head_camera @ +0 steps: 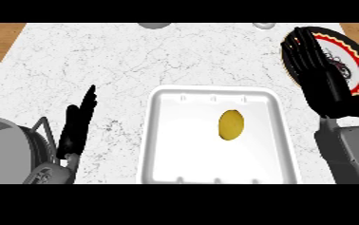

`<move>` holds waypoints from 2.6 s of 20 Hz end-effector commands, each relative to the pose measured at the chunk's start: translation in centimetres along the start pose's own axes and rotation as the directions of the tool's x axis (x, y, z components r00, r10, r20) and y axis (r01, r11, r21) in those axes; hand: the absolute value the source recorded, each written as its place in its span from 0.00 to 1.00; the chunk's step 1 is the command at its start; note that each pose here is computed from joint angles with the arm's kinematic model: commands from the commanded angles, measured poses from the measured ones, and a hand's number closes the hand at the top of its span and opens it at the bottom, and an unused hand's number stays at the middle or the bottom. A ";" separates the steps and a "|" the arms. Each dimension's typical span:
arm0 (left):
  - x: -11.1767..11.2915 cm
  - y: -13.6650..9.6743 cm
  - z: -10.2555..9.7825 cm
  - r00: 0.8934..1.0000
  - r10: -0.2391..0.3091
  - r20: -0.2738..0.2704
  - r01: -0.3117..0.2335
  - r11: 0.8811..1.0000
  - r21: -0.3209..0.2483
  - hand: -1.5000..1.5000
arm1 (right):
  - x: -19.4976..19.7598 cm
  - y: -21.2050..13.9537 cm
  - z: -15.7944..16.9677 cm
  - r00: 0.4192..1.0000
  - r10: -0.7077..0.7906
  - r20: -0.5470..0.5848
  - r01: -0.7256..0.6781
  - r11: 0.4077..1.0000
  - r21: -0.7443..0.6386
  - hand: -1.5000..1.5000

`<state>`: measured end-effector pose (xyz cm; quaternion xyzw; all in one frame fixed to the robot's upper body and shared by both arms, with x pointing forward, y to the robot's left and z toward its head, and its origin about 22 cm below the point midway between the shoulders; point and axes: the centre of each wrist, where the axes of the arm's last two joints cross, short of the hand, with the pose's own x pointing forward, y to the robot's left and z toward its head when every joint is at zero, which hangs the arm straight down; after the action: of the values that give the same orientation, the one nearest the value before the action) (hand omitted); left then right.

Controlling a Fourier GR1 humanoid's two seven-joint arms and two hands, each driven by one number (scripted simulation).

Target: Pick the lemon from the tray and place it in the plate

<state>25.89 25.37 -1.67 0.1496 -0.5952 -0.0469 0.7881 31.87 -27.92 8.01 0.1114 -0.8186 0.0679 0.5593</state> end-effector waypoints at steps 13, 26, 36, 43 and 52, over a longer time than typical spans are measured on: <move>-2.4 -1.3 3.2 0.963 0.225 -0.148 -0.241 0.965 -0.100 0.50 | 0.8 -4.4 8.8 0.801 0.479 -0.359 -0.547 0.342 -0.764 0.00; -2.0 -2.0 3.1 0.969 0.217 -0.115 -0.234 0.958 -0.165 0.50 | 4.3 3.7 15.6 0.550 0.527 -0.648 -0.825 0.465 -0.322 0.00; -1.0 -2.6 2.2 0.969 0.211 -0.130 -0.235 0.949 -0.211 0.50 | 8.6 9.4 10.4 0.326 0.494 -0.806 -0.879 0.471 -0.067 0.00; -2.7 -1.4 2.3 0.968 0.216 -0.129 -0.238 0.953 -0.188 0.50 | 5.5 14.1 6.5 0.233 0.491 -0.839 -0.892 0.451 0.016 0.00; -3.0 -2.3 2.3 0.963 0.234 -0.132 -0.255 0.950 -0.180 0.50 | 3.1 17.4 4.3 0.245 0.449 -0.859 -0.822 0.566 0.062 0.00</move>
<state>23.69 23.45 -2.59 -0.0029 -0.5856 -0.0047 0.8106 22.28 -13.99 9.21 -0.4141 -0.4836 0.1822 0.7493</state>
